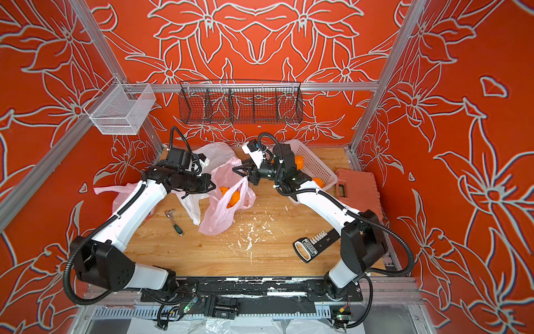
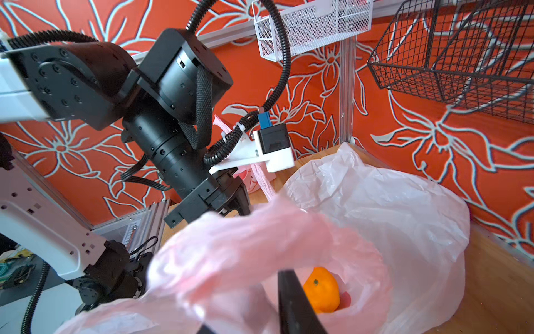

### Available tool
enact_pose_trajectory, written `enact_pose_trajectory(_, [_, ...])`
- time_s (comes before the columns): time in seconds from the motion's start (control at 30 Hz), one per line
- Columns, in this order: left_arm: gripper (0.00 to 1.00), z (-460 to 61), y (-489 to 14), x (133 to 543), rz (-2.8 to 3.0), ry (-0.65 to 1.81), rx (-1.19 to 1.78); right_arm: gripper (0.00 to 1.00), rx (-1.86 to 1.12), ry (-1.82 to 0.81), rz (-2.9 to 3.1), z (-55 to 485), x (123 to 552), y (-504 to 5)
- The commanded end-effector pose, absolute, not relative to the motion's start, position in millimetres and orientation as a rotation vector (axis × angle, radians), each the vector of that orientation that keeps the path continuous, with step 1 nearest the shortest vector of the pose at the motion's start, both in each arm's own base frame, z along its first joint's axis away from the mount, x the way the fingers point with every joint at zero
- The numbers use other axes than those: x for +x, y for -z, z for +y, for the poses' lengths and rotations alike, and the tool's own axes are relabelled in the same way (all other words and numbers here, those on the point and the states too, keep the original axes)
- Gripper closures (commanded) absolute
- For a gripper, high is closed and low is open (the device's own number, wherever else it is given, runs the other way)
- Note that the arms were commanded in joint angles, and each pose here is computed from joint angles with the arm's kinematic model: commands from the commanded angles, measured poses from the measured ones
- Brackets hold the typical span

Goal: Place the oranges into plastic bags & tie knots
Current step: Adjust the plastic bag at the center of the board.

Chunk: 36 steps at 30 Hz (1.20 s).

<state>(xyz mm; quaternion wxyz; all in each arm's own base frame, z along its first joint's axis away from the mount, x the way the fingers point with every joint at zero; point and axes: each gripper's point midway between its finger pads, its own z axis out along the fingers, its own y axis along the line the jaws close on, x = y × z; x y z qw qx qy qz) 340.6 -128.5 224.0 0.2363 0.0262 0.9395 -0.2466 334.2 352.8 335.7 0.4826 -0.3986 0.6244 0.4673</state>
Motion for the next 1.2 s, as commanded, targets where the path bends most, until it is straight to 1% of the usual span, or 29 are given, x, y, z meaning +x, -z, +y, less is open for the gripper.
enact_pose_trajectory(0.0, [0.81, -127.7, -242.8, 340.1, 2.543, 0.677, 0.073, 0.94, -0.969, -1.139, 1.503, 354.8, 339.8, -346.2])
enact_pose_trajectory(0.03, [0.72, -125.5, -248.4, 339.1, 2.527, 0.664, 0.065, 0.98, -0.966, -1.133, 1.518, 354.9, 341.5, -345.2])
enact_pose_trajectory(0.07, [0.63, -122.4, -254.8, 337.6, 2.508, 0.646, 0.056, 1.0, -0.958, -1.125, 1.534, 354.9, 344.2, -343.3])
enact_pose_trajectory(0.13, [0.41, -109.5, -263.6, 331.9, 2.484, 0.558, 0.011, 1.0, -0.947, -1.114, 1.57, 354.5, 347.3, -343.2])
enact_pose_trajectory(0.2, [0.25, -100.2, -267.2, 320.8, 2.484, 0.48, -0.015, 1.0, -0.91, -1.1, 1.599, 352.4, 351.7, -345.3])
enact_pose_trajectory(0.23, [0.21, -98.8, -269.1, 313.0, 2.478, 0.446, -0.011, 1.0, -0.883, -1.085, 1.625, 350.5, 355.4, -344.8])
enact_pose_trajectory(0.3, [0.18, -104.5, -273.8, 298.6, 2.448, 0.405, 0.034, 1.0, -0.849, -1.062, 1.674, 347.7, 360.8, -344.5])
enact_pose_trajectory(0.4, [0.18, -136.9, -289.8, 274.3, 2.354, 0.401, 0.203, 1.0, -0.813, -1.053, 1.709, 345.6, 365.3, -347.0])
enact_pose_trajectory(0.57, [0.17, -201.0, -313.8, 233.6, 2.199, 0.539, 0.494, 1.0, -0.749, -1.035, 1.803, 344.4, 377.8, -348.1])
enact_pose_trajectory(0.67, [0.08, -227.9, -308.0, 216.2, 2.178, 0.555, 0.632, 1.0, -0.694, -1.037, 1.877, 343.0, 388.2, -345.1])
enact_pose_trajectory(0.7, [0.03, -237.1, -304.1, 211.2, 2.171, 0.563, 0.677, 1.0, -0.673, -1.033, 1.892, 341.2, 391.8, -345.0])
enact_pose_trajectory(0.73, [0.02, -246.1, -299.8, 207.2, 2.16, 0.566, 0.727, 1.0, -0.652, -1.024, 1.907, 339.8, 395.3, -344.1])
enact_pose_trajectory(0.77, [0.03, -255.7, -296.8, 202.3, 2.14, 0.568, 0.778, 1.0, -0.641, -1.021, 1.919, 338.7, 397.3, -343.8])
enact_pose_trajectory(0.83, [0.03, -273.0, -291.6, 198.6, 2.084, 0.511, 0.854, 1.0, -0.63, -1.028, 1.931, 337.8, 399.5, -343.2])
enact_pose_trajectory(1.0, [0.03, -304.4, -277.8, 212.2, 2.024, 0.373, 0.97, 1.0, -0.63, -1.039, 1.933, 338.3, 398.6, -343.2])
enact_pose_trajectory(1.17, [0.03, -338.5, -257.9, 212.2, 1.981, 0.265, 1.134, 1.0, -0.624, -1.034, 1.958, 337.4, 401.1, -341.9])
